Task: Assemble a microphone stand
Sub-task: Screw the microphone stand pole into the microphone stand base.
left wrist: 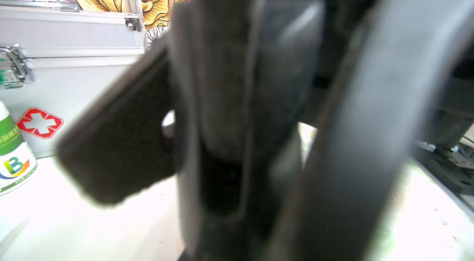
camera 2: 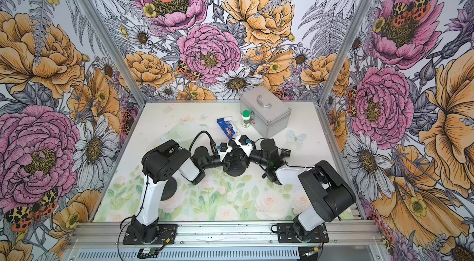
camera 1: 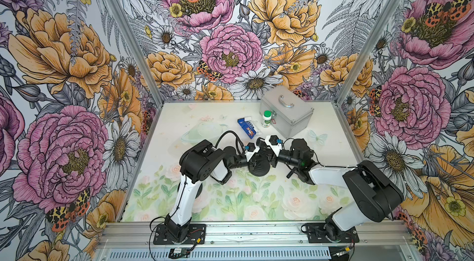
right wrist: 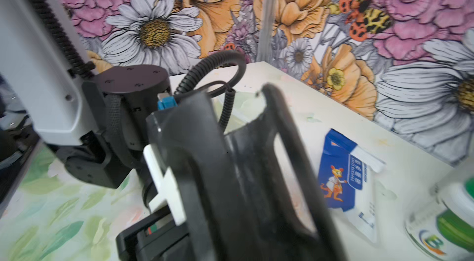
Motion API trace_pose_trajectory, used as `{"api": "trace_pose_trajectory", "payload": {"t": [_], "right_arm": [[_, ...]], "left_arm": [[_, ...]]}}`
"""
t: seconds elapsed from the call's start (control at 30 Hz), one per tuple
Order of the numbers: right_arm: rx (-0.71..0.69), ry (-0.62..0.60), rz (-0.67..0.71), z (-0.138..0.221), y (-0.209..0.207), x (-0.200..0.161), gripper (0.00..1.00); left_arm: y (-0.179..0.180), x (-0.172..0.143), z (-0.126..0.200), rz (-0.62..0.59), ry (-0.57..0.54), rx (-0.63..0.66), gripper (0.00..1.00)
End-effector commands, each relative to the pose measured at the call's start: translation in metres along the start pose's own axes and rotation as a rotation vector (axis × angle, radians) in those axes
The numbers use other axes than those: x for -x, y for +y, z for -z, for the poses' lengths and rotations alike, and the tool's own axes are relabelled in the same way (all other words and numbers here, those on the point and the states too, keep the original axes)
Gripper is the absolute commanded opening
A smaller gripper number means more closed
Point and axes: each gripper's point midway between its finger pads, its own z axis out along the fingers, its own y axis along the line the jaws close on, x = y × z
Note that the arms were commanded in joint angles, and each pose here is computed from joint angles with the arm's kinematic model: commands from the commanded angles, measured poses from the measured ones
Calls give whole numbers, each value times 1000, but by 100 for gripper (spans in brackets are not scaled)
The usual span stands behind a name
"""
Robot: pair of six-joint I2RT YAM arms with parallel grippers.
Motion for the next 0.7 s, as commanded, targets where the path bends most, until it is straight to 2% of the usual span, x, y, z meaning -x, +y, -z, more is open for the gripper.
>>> {"api": "trace_pose_trajectory", "payload": {"t": [0.0, 0.1, 0.13, 0.23, 0.37, 0.47, 0.57, 0.67], "right_arm": [[-600, 105, -93, 29, -63, -47, 0], [-703, 133, -88, 27, -49, -53, 0], [-692, 146, -83, 19, -38, -54, 0], [-592, 173, -63, -4, -14, -54, 0], [-450, 190, 62, -15, 10, -44, 1], [-368, 197, 198, -8, 21, -36, 22], [-307, 177, 240, 5, 20, -30, 47], [-132, 174, 192, 16, 21, -30, 51]], "left_arm": [[1, -1, -3, 57, -2, 4, 15], [1, 0, -3, 55, -2, 8, 15], [1, -1, -3, 56, -1, 7, 15], [0, 0, -3, 53, -2, 7, 15], [1, 0, -3, 53, -2, 8, 15], [1, -1, -3, 54, -1, 7, 15], [1, -1, -3, 54, 0, 7, 15], [1, -1, -3, 53, -1, 9, 15]]}}
